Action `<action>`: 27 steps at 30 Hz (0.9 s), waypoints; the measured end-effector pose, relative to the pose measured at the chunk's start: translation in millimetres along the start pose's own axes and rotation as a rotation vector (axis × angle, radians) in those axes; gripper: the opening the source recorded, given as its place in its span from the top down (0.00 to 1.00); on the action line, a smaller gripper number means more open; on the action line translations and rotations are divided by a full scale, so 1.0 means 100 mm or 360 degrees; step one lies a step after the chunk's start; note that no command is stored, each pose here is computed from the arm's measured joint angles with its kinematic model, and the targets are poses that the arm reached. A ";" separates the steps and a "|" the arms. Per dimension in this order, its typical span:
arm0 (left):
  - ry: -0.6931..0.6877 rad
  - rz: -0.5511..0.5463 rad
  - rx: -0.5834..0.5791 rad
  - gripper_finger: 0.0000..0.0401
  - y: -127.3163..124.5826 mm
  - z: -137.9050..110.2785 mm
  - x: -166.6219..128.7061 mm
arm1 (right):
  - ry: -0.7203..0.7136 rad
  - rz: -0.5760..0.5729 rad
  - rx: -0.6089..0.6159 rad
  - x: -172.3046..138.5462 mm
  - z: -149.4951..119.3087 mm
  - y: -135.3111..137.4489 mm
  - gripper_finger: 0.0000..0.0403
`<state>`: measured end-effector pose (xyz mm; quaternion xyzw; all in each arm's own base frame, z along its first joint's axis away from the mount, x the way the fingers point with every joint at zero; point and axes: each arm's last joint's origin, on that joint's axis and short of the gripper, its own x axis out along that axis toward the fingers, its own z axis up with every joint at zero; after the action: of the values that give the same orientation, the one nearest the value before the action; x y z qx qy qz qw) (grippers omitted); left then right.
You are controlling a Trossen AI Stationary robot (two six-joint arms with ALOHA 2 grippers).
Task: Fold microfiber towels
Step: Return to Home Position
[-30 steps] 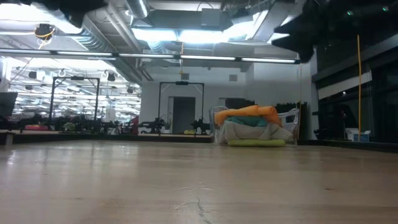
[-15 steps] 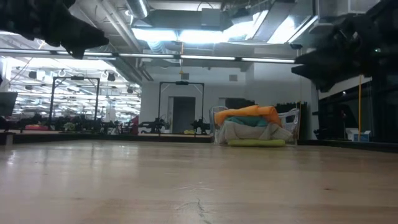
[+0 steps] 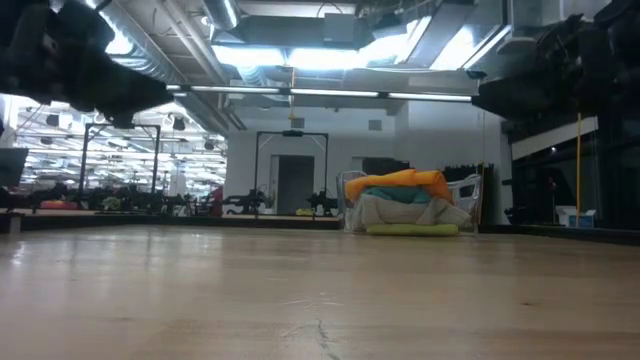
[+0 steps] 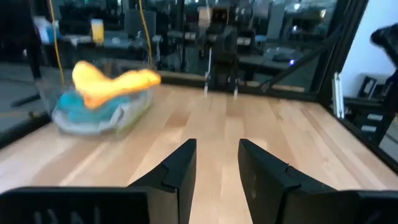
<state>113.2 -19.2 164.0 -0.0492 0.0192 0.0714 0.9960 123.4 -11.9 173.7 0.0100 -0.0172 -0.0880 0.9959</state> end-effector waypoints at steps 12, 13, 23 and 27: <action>0.0085 0.0078 -0.0011 0.72 0.02 -0.06 0.00 | 0.0015 0.0000 -0.0001 0.00 -0.01 0.00 0.57; 0.0085 0.0078 -0.0012 0.72 0.02 -0.06 0.00 | 0.0015 0.0000 -0.0003 0.00 -0.01 0.00 0.57; 0.0087 0.0079 -0.0010 0.72 0.02 -0.06 0.00 | -0.0164 0.0017 0.0013 -0.13 0.08 -0.01 0.57; 0.0087 0.0079 -0.0008 0.72 0.02 -0.06 0.00 | -0.0310 0.0017 -0.0009 -0.22 0.16 -0.02 0.57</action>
<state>112.7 -17.9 157.6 -0.0531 0.0476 0.0949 0.9929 101.2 -10.1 188.9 -0.0014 -0.1139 -0.0833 0.9900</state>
